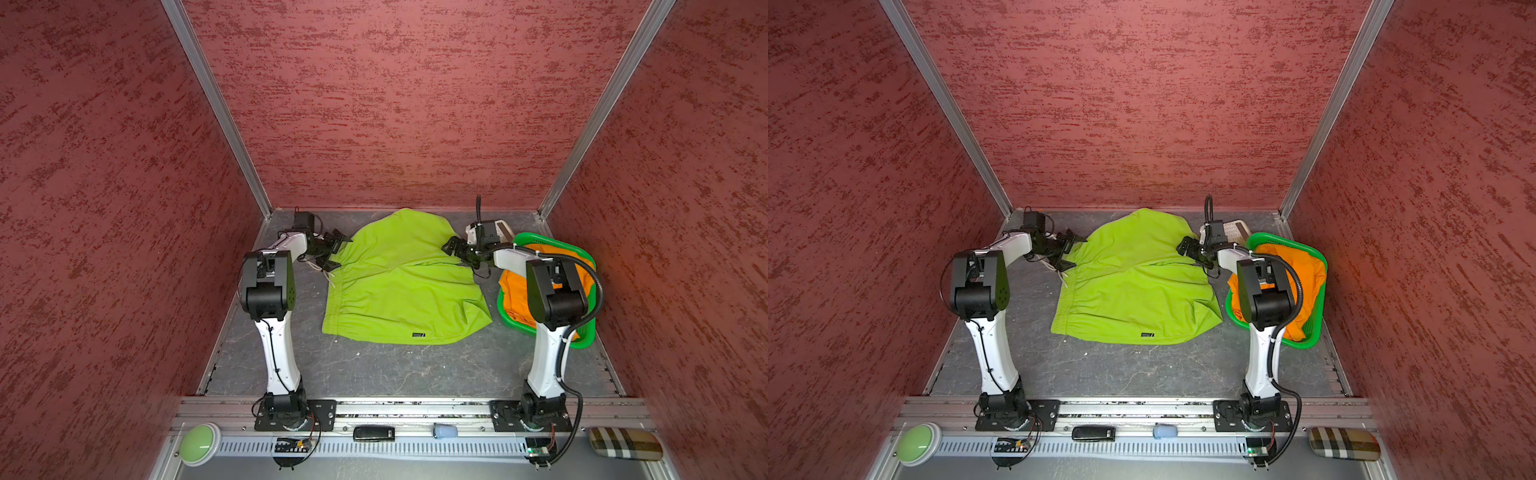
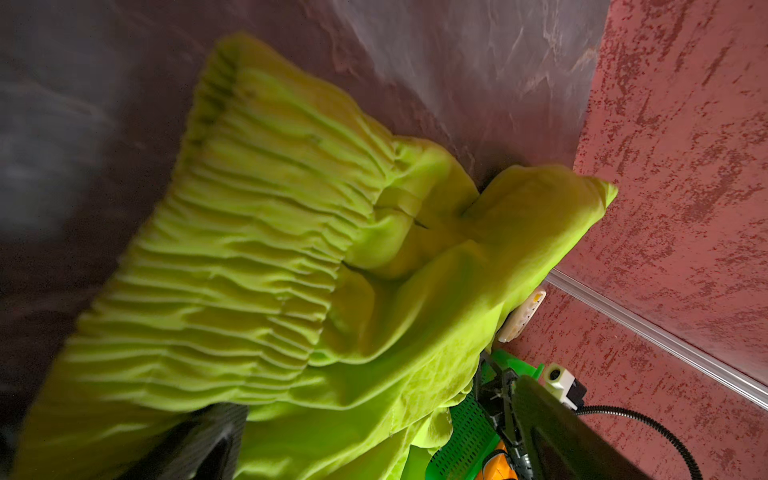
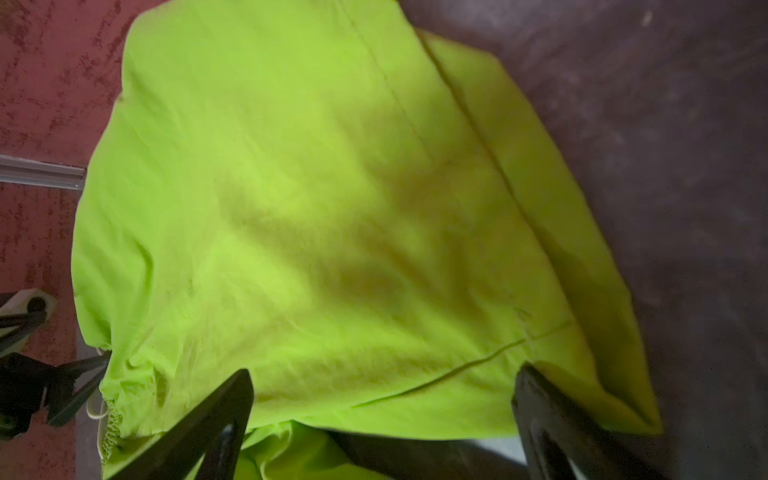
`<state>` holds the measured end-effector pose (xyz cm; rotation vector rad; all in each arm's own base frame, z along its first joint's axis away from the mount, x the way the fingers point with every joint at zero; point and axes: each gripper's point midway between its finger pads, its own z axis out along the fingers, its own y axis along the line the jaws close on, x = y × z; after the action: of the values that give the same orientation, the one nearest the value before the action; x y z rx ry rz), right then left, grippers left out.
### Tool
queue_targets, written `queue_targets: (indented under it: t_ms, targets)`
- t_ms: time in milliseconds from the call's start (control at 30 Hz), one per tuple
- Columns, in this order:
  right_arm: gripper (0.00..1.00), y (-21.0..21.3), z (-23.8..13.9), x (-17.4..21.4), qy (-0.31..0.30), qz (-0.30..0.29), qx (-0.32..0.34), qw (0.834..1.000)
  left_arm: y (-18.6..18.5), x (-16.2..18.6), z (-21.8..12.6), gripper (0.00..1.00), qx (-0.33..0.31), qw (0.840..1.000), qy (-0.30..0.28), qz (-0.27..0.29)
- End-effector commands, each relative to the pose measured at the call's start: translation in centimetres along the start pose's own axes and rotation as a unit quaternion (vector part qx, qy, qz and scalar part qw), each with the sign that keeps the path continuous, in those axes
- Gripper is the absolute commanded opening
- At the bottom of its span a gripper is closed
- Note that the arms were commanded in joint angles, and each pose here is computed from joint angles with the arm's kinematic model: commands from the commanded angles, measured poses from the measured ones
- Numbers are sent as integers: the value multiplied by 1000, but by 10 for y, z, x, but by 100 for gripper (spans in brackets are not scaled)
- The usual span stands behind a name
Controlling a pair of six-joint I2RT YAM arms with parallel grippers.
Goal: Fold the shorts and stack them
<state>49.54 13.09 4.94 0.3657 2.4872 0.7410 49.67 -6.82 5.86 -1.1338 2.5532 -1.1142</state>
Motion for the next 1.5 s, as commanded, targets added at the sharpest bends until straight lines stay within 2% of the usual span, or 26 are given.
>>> queue_targets:
  t_ms: [0,100,200,333,433,533,667,767,867,933,1133,1300,1467]
  targets:
    - [99,-30,-7,42,47,18,45,998,6,-18,-30,99,-4,999,-42,-16]
    - [99,-19,-25,37,30,11,39,999,-27,-33,-55,99,64,995,-53,-54]
    - [99,-4,-43,22,5,0,34,999,-55,-41,-64,100,118,986,-47,-111]
    - [99,14,-53,7,-13,-16,31,999,-73,-46,-66,96,144,970,-60,-186]
    - [99,23,-54,3,-17,-21,24,999,-76,-52,-63,89,136,959,-84,-234]
    - [99,28,-54,5,-15,-26,20,999,-66,-57,-52,82,94,948,-96,-288]
    - [99,29,-58,6,-22,-28,17,999,-39,-59,-43,74,42,921,-117,-369]
    - [99,27,-59,10,-24,-26,15,999,-26,-55,-43,68,-13,914,-137,-382]
    - [99,27,-57,14,-21,-22,8,999,-2,-47,-34,65,-89,897,-129,-413]
    - [99,28,-57,16,-21,-21,3,1000,1,-49,-25,64,-98,893,-127,-420]
    - [99,27,-60,25,-18,-25,3,1000,1,-61,-9,62,-118,893,-136,-412]
    - [99,21,-62,32,-16,-27,11,999,6,-62,0,55,-123,889,-135,-421]
    - [99,24,-63,28,-22,-27,8,999,20,-61,8,41,-138,885,-132,-424]
